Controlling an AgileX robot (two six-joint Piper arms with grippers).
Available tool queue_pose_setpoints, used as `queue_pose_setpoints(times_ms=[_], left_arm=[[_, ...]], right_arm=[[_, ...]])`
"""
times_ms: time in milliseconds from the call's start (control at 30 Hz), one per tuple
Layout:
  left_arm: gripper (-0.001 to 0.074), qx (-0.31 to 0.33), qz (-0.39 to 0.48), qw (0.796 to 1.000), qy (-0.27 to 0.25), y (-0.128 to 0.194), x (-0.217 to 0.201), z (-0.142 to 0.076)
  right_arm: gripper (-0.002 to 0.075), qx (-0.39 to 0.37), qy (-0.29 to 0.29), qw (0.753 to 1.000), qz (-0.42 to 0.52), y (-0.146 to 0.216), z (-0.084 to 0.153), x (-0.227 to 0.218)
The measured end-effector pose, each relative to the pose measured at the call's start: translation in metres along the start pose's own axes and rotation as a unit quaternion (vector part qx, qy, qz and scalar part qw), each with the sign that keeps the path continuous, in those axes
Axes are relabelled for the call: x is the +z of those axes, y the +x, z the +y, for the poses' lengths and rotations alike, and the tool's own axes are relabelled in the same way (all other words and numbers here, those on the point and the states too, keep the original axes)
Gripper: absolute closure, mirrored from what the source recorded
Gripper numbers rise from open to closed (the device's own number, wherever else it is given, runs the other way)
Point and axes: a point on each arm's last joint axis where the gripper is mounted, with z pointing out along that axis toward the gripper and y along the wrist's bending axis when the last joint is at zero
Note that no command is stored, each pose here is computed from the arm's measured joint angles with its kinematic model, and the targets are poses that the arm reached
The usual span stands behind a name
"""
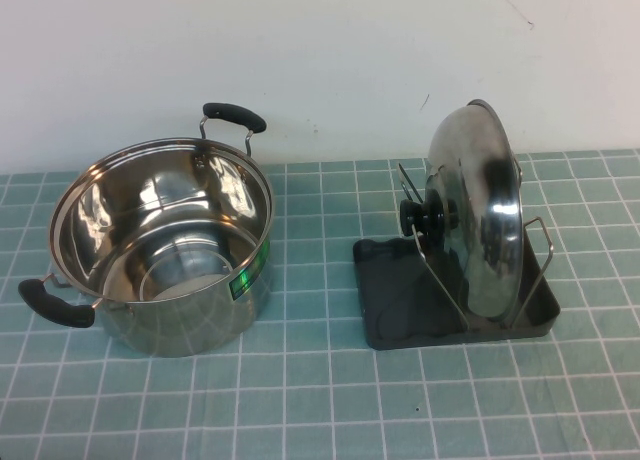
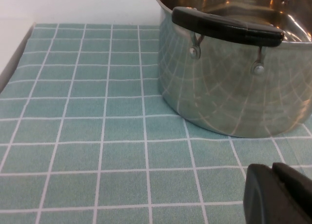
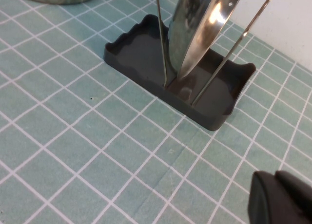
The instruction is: Put pot lid on rack
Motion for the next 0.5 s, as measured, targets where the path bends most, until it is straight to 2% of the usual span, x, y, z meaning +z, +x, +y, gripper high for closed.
queue_pose_setpoints(times_ms=[367,500], left_arm=[[0.0737,0.0,0.0,1.0,-0.002,0.0,0.0,0.0002],[0.0737,0.0,0.0,1.0,-0.002,0.0,0.0,0.0002]], right_arm=[[0.0727,-0.001,0.001,1.0,0.0,0.0001,-0.0001,0.0],[0.0727,-0.013,0.02,1.0,-0.016,-0.0007,-0.0029,0.0024]])
